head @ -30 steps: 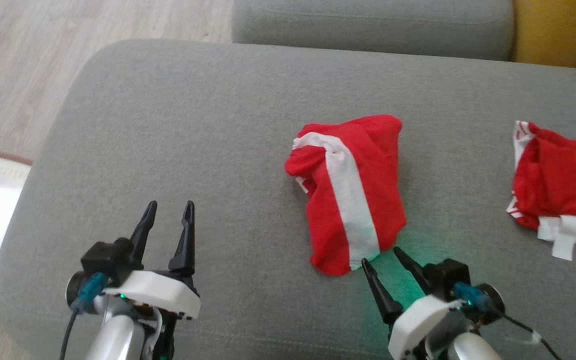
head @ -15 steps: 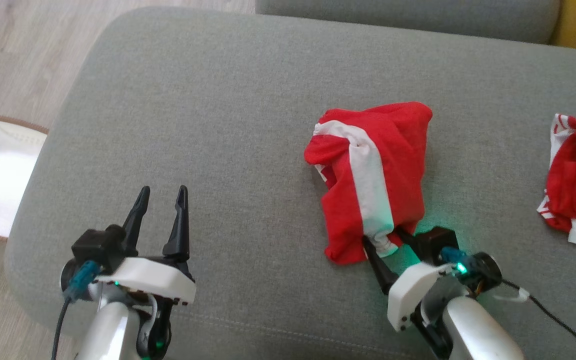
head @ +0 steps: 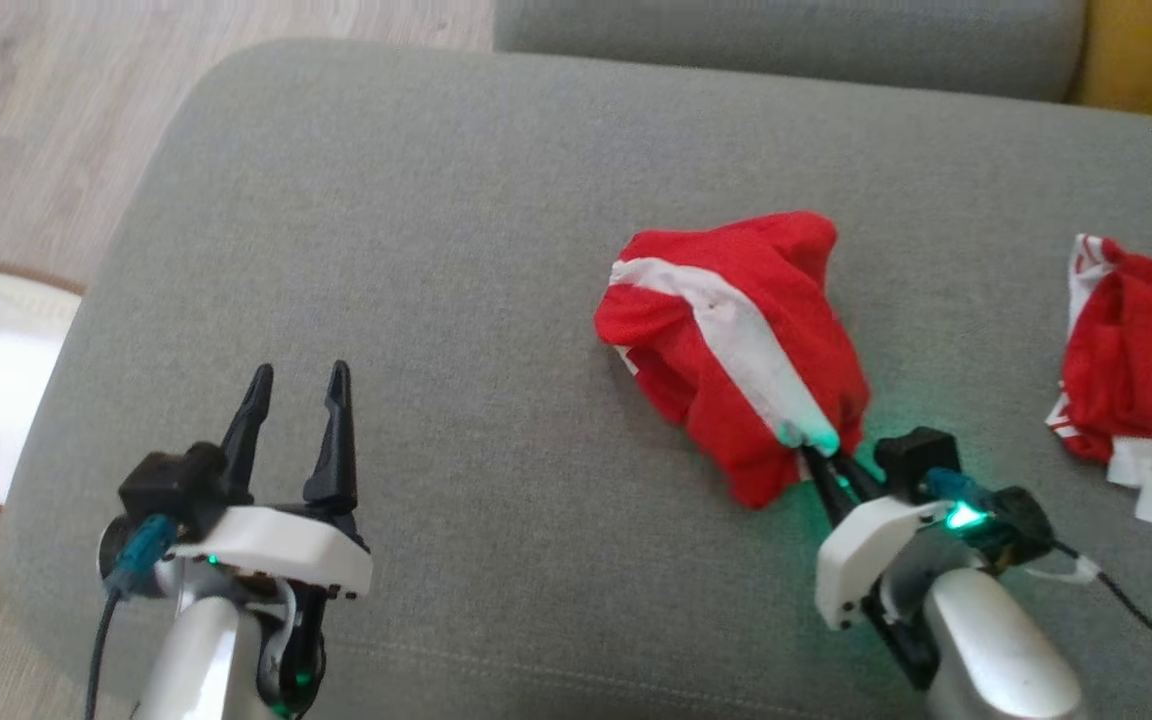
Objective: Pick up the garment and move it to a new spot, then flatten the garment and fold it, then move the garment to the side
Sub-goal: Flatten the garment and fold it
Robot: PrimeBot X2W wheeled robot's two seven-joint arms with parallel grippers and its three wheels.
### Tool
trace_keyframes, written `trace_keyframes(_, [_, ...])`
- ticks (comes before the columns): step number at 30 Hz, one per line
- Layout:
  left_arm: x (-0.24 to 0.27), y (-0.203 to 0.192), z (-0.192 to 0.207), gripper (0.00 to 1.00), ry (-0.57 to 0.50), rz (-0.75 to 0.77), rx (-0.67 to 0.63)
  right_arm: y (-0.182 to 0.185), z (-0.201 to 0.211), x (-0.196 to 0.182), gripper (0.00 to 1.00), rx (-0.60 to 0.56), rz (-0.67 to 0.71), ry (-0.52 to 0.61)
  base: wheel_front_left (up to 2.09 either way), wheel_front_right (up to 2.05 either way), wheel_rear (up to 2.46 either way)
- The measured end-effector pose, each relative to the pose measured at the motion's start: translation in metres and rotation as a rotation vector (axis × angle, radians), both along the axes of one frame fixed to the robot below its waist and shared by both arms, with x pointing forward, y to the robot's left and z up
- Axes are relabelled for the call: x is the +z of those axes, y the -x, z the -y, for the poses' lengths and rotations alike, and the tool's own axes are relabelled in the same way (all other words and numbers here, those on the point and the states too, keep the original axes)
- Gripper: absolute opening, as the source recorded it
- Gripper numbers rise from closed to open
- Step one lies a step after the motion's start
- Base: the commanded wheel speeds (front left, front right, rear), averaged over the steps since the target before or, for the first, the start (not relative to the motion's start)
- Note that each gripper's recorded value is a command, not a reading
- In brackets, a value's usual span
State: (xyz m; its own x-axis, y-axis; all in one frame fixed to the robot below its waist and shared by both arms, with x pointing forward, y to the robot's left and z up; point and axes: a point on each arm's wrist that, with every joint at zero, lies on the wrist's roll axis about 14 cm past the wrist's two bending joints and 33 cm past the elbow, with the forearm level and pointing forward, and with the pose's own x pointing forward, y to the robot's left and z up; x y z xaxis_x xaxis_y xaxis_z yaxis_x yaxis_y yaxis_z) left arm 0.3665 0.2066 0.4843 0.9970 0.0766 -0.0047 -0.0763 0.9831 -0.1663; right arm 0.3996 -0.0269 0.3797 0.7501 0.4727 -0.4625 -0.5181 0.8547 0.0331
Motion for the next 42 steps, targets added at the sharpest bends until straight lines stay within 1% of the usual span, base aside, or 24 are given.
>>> trace_keyframes(2, [0.004,0.001,0.001,1.0,0.002,0.013,-0.004,-0.006,0.016,0.008,0.0,-0.022,0.041,0.034,0.0,0.0,0.0])
trace_keyframes(5, [0.009,0.002,0.008,1.0,0.007,0.03,-0.022,-0.022,0.055,0.031,0.0,-0.063,0.14,0.12,0.0,0.0,0.0])
trace_keyframes(9, [0.012,0.005,0.016,1.0,0.032,0.043,-0.034,-0.048,0.103,0.082,0.0,-0.112,0.304,0.238,0.0,0.0,0.0])
trace_keyframes(12, [0.015,0.005,0.023,1.0,0.046,0.053,-0.049,-0.061,0.12,0.124,0.0,-0.131,0.426,0.29,0.0,0.0,0.0])
trace_keyframes(15, [0.02,0.003,0.03,1.0,0.048,0.065,-0.066,-0.061,0.125,0.146,0.0,-0.154,0.475,0.289,0.0,0.0,0.0])
trace_keyframes(16, [0.021,0.003,0.032,1.0,0.05,0.069,-0.071,-0.058,0.128,0.145,0.0,-0.165,0.467,0.288,0.0,0.0,0.0])
trace_keyframes(18, [0.021,0.002,0.034,1.0,0.051,0.068,-0.077,-0.047,0.136,0.132,0.0,-0.198,0.418,0.271,0.0,0.0,0.0])
trace_keyframes(19, [0.021,0.002,0.034,1.0,0.051,0.068,-0.077,-0.047,0.136,0.132,0.0,-0.198,0.418,0.271,0.0,0.0,0.0])
trace_keyframes(23, [0.016,0.005,0.039,1.0,0.053,0.054,-0.09,-0.008,0.158,0.082,0.0,-0.29,0.26,0.238,0.0,0.0,0.0])
trace_keyframes(26, [0.014,0.005,0.042,1.0,0.053,0.048,-0.101,0.017,0.166,0.057,0.0,-0.342,0.181,0.222,0.0,0.0,0.0])
trace_keyframes(27, [0.014,0.004,0.044,1.0,0.053,0.048,-0.106,0.022,0.17,0.053,0.63,-0.362,0.166,0.22,0.0,0.0,0.0])
trace_keyframes(28, [0.013,0.003,0.045,1.0,0.052,0.047,-0.111,0.025,0.173,0.05,1.0,-0.381,0.158,0.222,0.0,0.0,0.0])
trace_keyframes(30, [0.012,0.002,0.049,1.0,0.051,0.044,-0.121,0.028,0.181,0.05,1.0,-0.427,0.152,0.212,0.0,0.0,0.0])
trace_keyframes(33, [0.012,0.0,0.054,1.0,0.051,0.044,-0.138,0.028,0.178,0.06,1.0,-0.453,0.208,0.166,0.0,0.0,0.0])
trace_keyframes(39, [0.013,-0.003,0.065,1.0,0.058,0.044,-0.174,0.024,0.162,0.089,1.0,-0.478,0.331,0.005,0.0,0.0,0.0])
trace_keyframes(40, [0.013,-0.003,0.067,1.0,0.058,0.045,-0.18,0.024,0.158,0.092,1.0,-0.474,0.342,-0.019,0.0,0.0,0.0])
trace_keyframes(41, [0.013,-0.004,0.073,1.0,0.071,0.043,-0.198,0.028,0.15,0.093,1.0,-0.47,0.341,-0.085,0.0,0.0,0.0])
trace_keyframes(42, [0.012,-0.004,0.076,1.0,0.076,0.041,-0.205,0.032,0.146,0.09,1.0,-0.47,0.33,-0.113,0.0,0.0,0.0])
